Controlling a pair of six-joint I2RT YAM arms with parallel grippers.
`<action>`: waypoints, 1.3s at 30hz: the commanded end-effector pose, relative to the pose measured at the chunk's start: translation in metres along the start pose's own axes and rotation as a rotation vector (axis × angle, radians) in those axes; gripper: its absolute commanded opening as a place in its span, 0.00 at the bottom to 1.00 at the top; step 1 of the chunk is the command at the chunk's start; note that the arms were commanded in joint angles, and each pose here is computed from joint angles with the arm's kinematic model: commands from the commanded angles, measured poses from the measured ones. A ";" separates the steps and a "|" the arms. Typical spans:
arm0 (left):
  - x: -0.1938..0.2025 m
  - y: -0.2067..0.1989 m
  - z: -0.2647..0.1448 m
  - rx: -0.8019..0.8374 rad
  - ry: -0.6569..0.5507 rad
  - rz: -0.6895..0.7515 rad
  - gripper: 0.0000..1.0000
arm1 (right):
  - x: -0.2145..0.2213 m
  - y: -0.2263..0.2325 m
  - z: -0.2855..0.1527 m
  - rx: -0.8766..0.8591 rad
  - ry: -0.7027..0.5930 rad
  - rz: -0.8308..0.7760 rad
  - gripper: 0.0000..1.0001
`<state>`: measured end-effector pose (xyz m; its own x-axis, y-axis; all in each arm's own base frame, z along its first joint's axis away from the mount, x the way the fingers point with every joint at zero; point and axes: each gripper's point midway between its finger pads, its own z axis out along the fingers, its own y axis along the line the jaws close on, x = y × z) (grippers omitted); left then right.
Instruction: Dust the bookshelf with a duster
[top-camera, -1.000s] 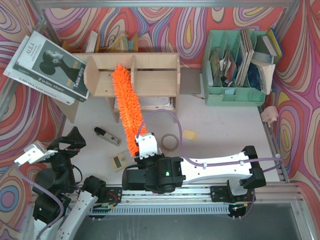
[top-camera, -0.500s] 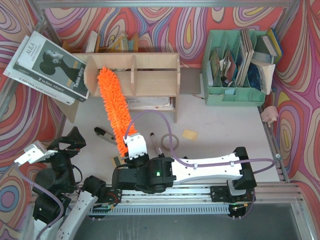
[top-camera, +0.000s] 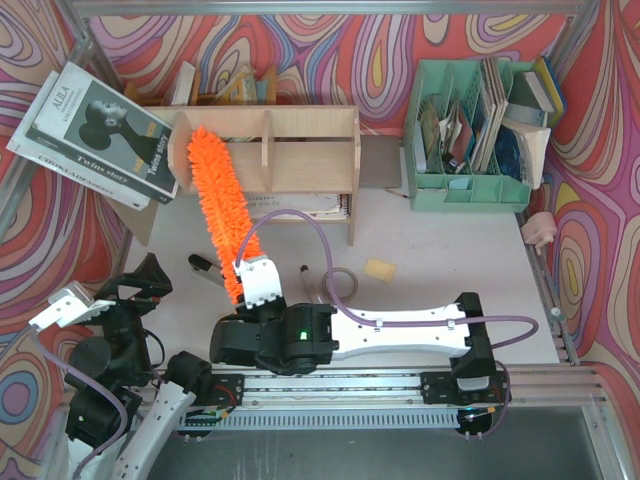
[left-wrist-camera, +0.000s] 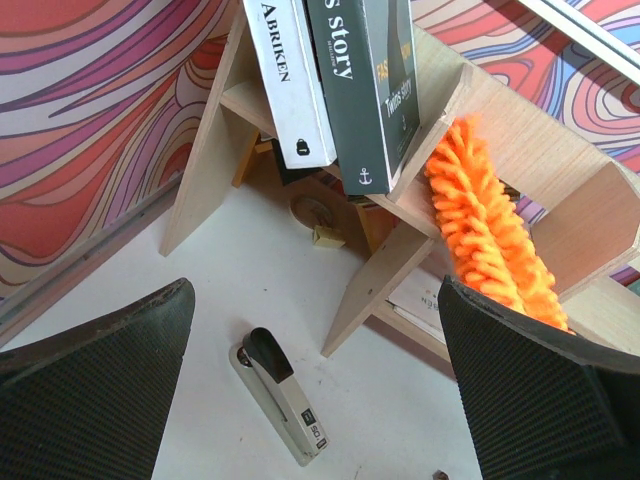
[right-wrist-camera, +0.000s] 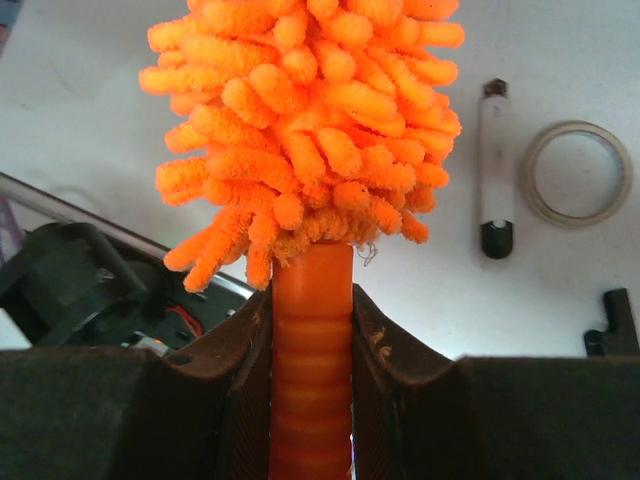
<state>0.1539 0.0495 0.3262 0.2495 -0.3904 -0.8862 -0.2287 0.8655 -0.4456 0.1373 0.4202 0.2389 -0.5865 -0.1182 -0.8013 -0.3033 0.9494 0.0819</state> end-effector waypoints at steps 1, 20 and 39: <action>0.002 -0.001 0.001 0.000 -0.003 -0.008 0.98 | -0.013 0.015 0.004 -0.019 -0.038 0.001 0.00; 0.003 -0.002 0.002 0.002 0.001 -0.006 0.98 | -0.044 -0.086 -0.041 0.180 -0.204 0.317 0.00; 0.003 -0.004 0.002 0.011 0.002 -0.009 0.98 | -0.038 -0.032 -0.039 0.060 -0.299 0.532 0.00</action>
<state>0.1540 0.0490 0.3263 0.2484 -0.3907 -0.8863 -0.2256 0.8665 -0.4452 0.1244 0.3865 0.2893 -0.5265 0.3120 -0.7908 -0.0713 0.9108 0.4067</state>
